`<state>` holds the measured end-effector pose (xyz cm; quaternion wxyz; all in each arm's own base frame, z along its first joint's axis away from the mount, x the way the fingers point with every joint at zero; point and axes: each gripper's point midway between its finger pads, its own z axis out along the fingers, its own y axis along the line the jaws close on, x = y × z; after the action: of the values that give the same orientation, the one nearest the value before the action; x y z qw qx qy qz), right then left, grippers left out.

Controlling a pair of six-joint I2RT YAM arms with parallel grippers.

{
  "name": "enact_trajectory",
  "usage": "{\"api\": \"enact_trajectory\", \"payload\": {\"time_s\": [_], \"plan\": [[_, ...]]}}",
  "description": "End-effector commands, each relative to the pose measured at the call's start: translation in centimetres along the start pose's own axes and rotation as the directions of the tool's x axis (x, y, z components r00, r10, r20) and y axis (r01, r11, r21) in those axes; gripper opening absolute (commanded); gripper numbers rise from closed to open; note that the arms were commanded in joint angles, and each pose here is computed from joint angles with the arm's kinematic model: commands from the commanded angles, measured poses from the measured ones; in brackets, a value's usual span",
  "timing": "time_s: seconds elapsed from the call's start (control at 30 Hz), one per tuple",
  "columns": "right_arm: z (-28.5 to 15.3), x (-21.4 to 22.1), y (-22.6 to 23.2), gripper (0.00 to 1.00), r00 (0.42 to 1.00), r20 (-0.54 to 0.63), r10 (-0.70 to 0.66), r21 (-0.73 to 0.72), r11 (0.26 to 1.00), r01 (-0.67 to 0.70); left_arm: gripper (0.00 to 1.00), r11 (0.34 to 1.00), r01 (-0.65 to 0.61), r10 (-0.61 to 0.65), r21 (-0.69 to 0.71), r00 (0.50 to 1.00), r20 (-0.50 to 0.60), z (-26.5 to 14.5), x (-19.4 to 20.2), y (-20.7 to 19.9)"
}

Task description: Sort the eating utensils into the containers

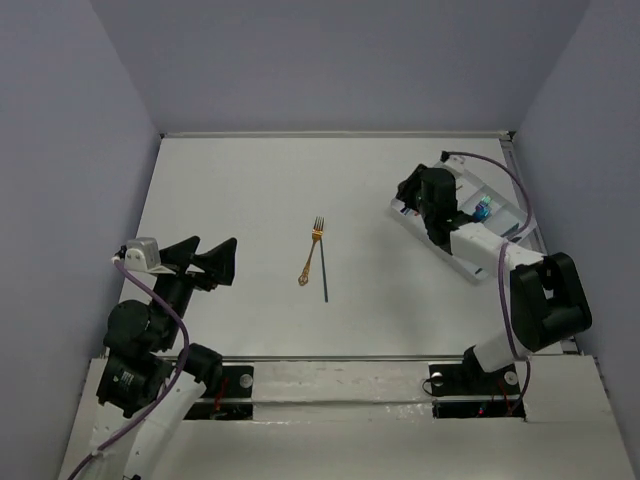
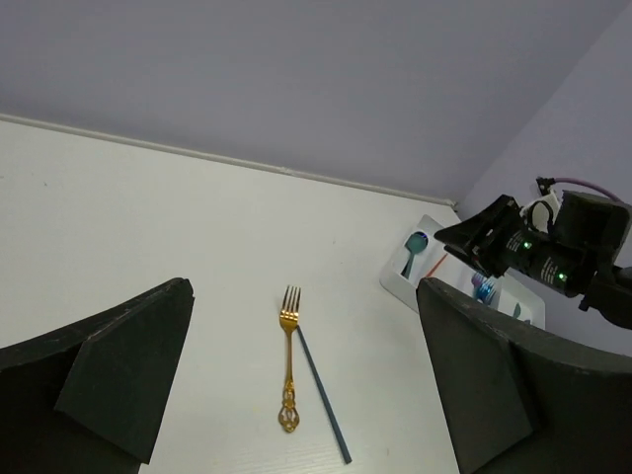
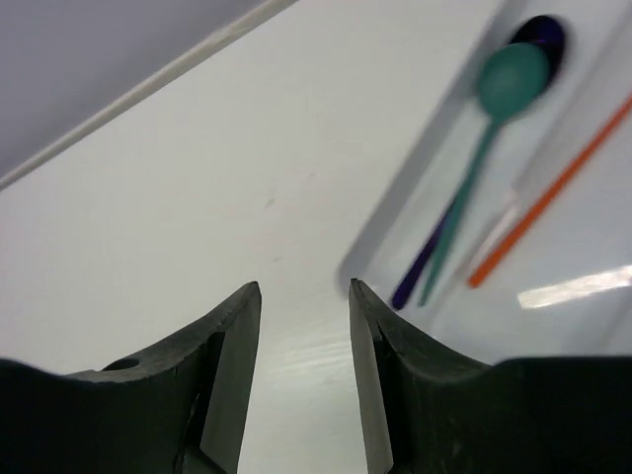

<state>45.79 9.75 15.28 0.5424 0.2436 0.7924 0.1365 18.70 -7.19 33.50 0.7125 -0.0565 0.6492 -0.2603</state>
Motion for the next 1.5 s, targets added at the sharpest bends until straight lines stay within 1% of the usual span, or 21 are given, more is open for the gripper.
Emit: {"api": "enact_trajectory", "payload": {"time_s": [0.0, 0.1, 0.13, 0.2, 0.23, 0.33, 0.37, 0.47, 0.5, 0.6, 0.73, 0.87, 1.0, 1.1, 1.13, 1.3, 1.47], "plan": [[-6.7, 7.1, 8.9, 0.48, 0.956, -0.074, -0.282, -0.276, 0.927, 0.253, 0.99, 1.000, -0.006, 0.006, 0.012, 1.000, 0.011, 0.7, -0.1, -0.2], [-9.8, 11.1, 10.1, 0.48, 0.926, -0.113, -0.361, -0.337, 0.890, 0.306, 0.99, 1.000, -0.008, 0.008, 0.002, 1.000, 0.009, 0.8, 0.0, 0.0], [-11.2, 12.9, 10.5, 0.48, 0.906, -0.136, -0.401, -0.354, 0.874, 0.333, 0.99, 1.000, -0.008, 0.008, 0.004, 1.000, 0.008, 0.8, 0.0, 0.0], [-12.4, 14.3, 10.9, 0.48, 0.891, -0.147, -0.430, -0.362, 0.861, 0.356, 0.99, 1.000, -0.006, 0.006, 0.005, 1.000, 0.011, 0.7, -0.1, -0.1], [-13.1, 15.8, 11.3, 0.48, 0.865, -0.172, -0.471, -0.376, 0.843, 0.384, 0.99, 1.000, -0.005, 0.005, 0.010, 1.000, 0.014, 0.7, -0.2, -0.2], [-13.5, 18.2, 11.8, 0.48, 0.808, -0.199, -0.554, -0.363, 0.808, 0.464, 0.99, 1.000, -0.006, 0.006, 0.019, 1.000, 0.016, 0.5, -0.2, -0.3], [-13.7, 20.0, 12.0, 0.48, 0.762, -0.227, -0.606, -0.360, 0.780, 0.513, 0.99, 1.000, -0.006, 0.005, 0.018, 1.000, 0.022, 0.5, -0.3, -0.3], [-13.3, 21.9, 12.2, 0.45, 0.708, -0.246, -0.662, -0.339, 0.743, 0.577, 0.99, 1.000, -0.005, 0.005, 0.019, 1.000, 0.027, 0.3, -0.4, -0.3], [-13.0, 23.0, 12.9, 0.45, 0.688, -0.253, -0.680, -0.348, 0.728, 0.591, 0.99, 1.000, -0.004, 0.003, 0.017, 1.000, 0.027, 0.3, -0.5, -0.3], [-12.6, 24.6, 13.5, 0.43, 0.650, -0.267, -0.712, -0.339, 0.701, 0.628, 0.99, 1.000, -0.004, 0.003, 0.023, 1.000, 0.026, 0.3, -0.4, -0.4], [-11.8, 25.3, 13.4, 0.42, 0.635, -0.281, -0.720, -0.311, 0.694, 0.649, 0.99, 1.000, -0.005, 0.005, 0.028, 1.000, 0.024, 0.3, -0.4, -0.4], [-11.8, 26.2, 12.5, 0.40, 0.595, -0.298, -0.746, -0.282, 0.665, 0.692, 0.99, 1.000, -0.006, 0.006, 0.029, 1.000, 0.029, 0.3, -0.5, -0.5], [-11.8, 27.0, 11.7, 0.38, 0.595, -0.320, -0.738, -0.279, 0.673, 0.685, 0.99, 1.000, -0.005, 0.004, 0.031, 1.000, 0.024, 0.3, -0.4, -0.5], [-11.9, 27.5, 11.0, 0.30, 0.596, -0.336, -0.729, -0.275, 0.682, 0.678, 0.99, 1.000, -0.005, 0.004, 0.031, 1.000, 0.024, 0.3, -0.4, -0.5], [-11.9, 27.9, 10.5, 0.25, 0.599, -0.348, -0.721, -0.272, 0.689, 0.671, 0.99, 1.000, -0.007, 0.006, 0.030, 1.000, 0.023, 0.3, -0.4, -0.5], [-12.3, 28.7, 10.0, 0.18, 0.632, -0.368, -0.682, -0.279, 0.729, 0.625, 0.99, 1.000, -0.005, 0.004, 0.031, 1.000, 0.024, 0.3, -0.4, -0.5], [-12.2, 28.8, 9.5, 0.17, 0.626, -0.378, -0.682, -0.263, 0.727, 0.634, 0.99, 1.000, -0.005, 0.005, 0.028, 1.000, 0.022, 0.4, -0.3, -0.5]]}}
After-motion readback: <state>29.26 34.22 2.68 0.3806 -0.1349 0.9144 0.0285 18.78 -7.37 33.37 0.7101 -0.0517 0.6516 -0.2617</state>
